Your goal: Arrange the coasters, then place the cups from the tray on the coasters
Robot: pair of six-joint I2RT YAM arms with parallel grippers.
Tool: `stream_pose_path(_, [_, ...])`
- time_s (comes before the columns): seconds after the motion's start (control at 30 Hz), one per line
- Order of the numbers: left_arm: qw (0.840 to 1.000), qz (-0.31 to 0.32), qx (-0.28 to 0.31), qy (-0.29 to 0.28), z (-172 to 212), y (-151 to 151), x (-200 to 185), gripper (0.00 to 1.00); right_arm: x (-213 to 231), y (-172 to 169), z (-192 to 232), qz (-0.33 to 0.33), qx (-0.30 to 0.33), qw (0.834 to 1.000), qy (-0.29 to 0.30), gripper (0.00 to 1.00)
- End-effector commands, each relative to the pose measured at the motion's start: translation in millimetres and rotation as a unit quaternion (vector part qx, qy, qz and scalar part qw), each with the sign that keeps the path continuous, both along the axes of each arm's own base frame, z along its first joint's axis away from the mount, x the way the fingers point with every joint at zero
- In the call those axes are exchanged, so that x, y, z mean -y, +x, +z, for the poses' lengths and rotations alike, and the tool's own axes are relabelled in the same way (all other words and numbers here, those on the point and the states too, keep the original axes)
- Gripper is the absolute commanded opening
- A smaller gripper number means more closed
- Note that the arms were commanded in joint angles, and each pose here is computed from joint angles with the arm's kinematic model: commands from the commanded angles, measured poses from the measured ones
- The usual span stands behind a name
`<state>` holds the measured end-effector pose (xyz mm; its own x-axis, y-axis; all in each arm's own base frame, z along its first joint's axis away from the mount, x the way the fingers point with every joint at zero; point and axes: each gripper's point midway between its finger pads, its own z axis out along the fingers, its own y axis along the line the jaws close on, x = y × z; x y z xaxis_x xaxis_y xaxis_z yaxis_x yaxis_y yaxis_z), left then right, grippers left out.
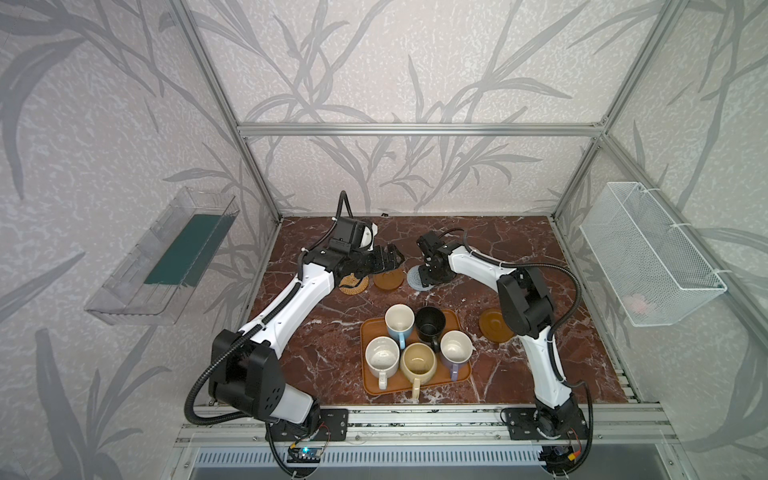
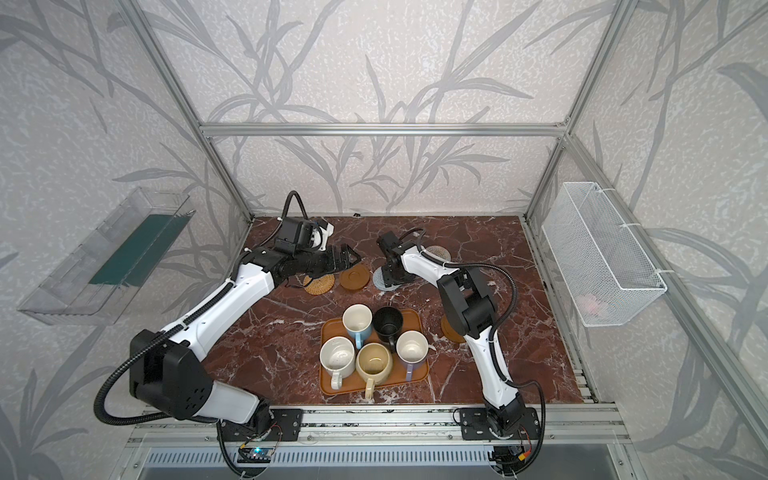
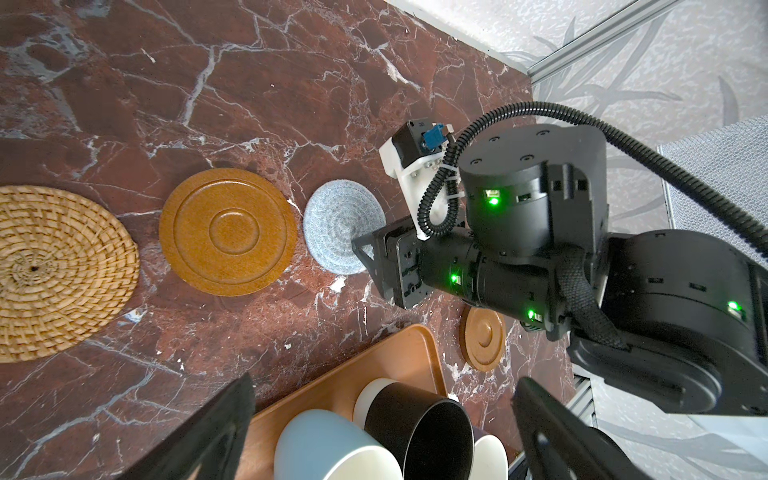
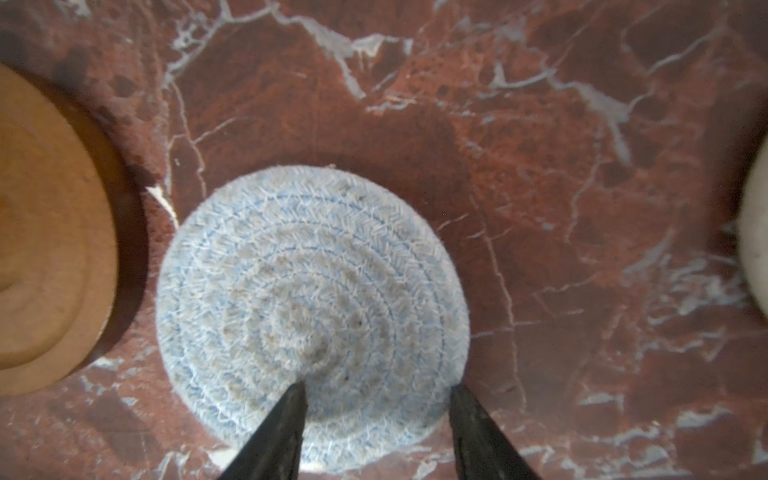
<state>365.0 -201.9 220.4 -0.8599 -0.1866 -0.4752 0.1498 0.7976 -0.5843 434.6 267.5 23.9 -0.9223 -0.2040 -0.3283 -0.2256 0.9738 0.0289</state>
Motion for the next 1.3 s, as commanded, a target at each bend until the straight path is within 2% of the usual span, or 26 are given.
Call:
stream_pose_path(0.0, [1.0, 0.002, 0.007, -0.001, 3, 0, -1, 0.99, 34, -13, -23, -0.008, -0.035, 0.995, -0.088, 0.53])
stream_pose_path(0.1, [1.0, 0.003, 0.008, -0.001, 4, 1, -1, 0.99, 41, -15, -25, -0.008, -0.038, 0.994, -0.102, 0.53])
stream_pose_path(0.3, [1.0, 0.003, 0.012, -0.006, 9, 3, 0, 0.99, 13, -12, -23, 0.023, -0.031, 0.998, -0.052, 0.53])
stream_pose_path(0.4, [1.0, 0.002, 0.01, -0.005, 10, 2, 0, 0.99, 12, -13, -22, 0.02, -0.032, 0.998, -0.049, 0.53])
stream_pose_path(0.5, [1.0, 0.003, 0.01, -0.005, 11, 0, -1, 0.99, 16, -14, -14, 0.012, -0.025, 0.998, -0.054, 0.53])
stream_pose_path(0.73, [1.0, 0.002, 0.011, -0.012, 14, 2, 2, 0.99, 3, -12, 15, 0.018, 0.001, 1.0, -0.003, 0.53])
stream_pose_path(0.83, [1.0, -0.001, 0.012, -0.011, 16, 2, 3, 0.99, 4, -9, 29, 0.014, 0.016, 1.0, 0.0, 0.53])
stream_pose_path(1.0, [1.0, -0.001, 0.011, -0.004, 15, 3, 2, 0.99, 8, -7, 45, 0.01, 0.032, 0.999, -0.004, 0.57])
stream_pose_path(1.27, [1.0, -0.005, 0.01, 0.007, 15, 6, 3, 0.99, 7, -6, 65, 0.01, 0.05, 0.998, 0.025, 0.62])
